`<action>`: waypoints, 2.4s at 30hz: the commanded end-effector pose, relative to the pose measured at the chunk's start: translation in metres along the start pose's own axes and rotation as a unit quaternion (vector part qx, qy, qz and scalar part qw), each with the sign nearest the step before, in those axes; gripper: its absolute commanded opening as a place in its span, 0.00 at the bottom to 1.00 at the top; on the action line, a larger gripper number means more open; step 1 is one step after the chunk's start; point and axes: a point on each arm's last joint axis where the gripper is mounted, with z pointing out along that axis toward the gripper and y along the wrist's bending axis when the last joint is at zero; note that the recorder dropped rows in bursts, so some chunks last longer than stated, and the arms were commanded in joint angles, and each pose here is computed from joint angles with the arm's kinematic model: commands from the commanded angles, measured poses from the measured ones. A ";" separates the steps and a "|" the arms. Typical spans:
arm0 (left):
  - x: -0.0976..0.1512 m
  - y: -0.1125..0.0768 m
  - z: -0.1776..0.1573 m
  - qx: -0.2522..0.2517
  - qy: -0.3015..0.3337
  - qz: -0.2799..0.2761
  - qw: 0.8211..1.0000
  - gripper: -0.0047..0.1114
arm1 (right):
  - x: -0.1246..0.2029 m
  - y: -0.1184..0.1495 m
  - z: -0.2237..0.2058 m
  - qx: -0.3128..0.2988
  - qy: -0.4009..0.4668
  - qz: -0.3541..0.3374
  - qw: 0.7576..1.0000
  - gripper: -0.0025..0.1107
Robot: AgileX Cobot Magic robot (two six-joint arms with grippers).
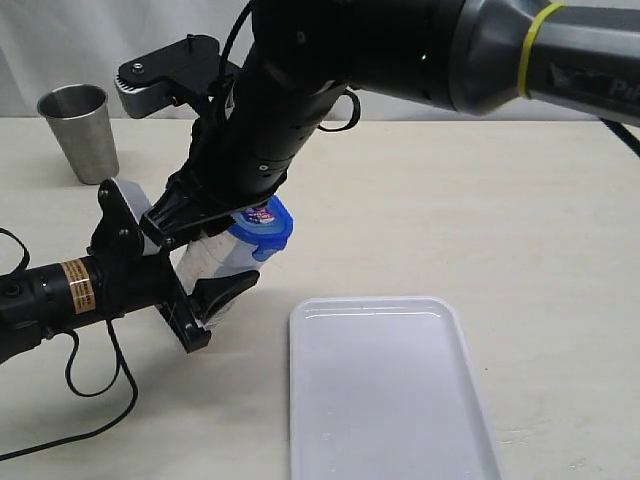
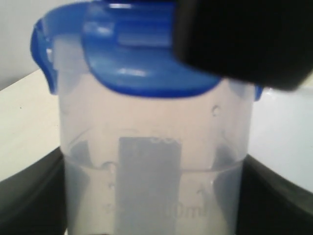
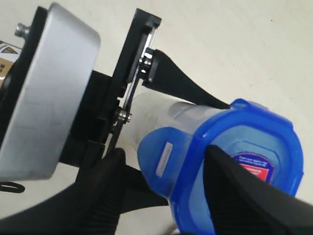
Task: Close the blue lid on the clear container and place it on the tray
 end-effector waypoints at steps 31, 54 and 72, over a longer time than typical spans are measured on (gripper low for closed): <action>-0.007 0.001 0.000 -0.001 -0.029 0.004 1.000 0.04 | 0.022 0.005 0.051 0.030 0.115 -0.035 0.992 0.29; -0.007 0.001 0.000 -0.001 -0.027 0.004 1.000 0.04 | 0.026 0.018 0.071 0.058 0.130 -0.077 0.987 0.22; -0.006 0.001 0.000 -0.003 -0.024 0.003 1.000 0.04 | 0.003 0.014 -0.049 0.011 -0.005 -0.075 0.997 0.22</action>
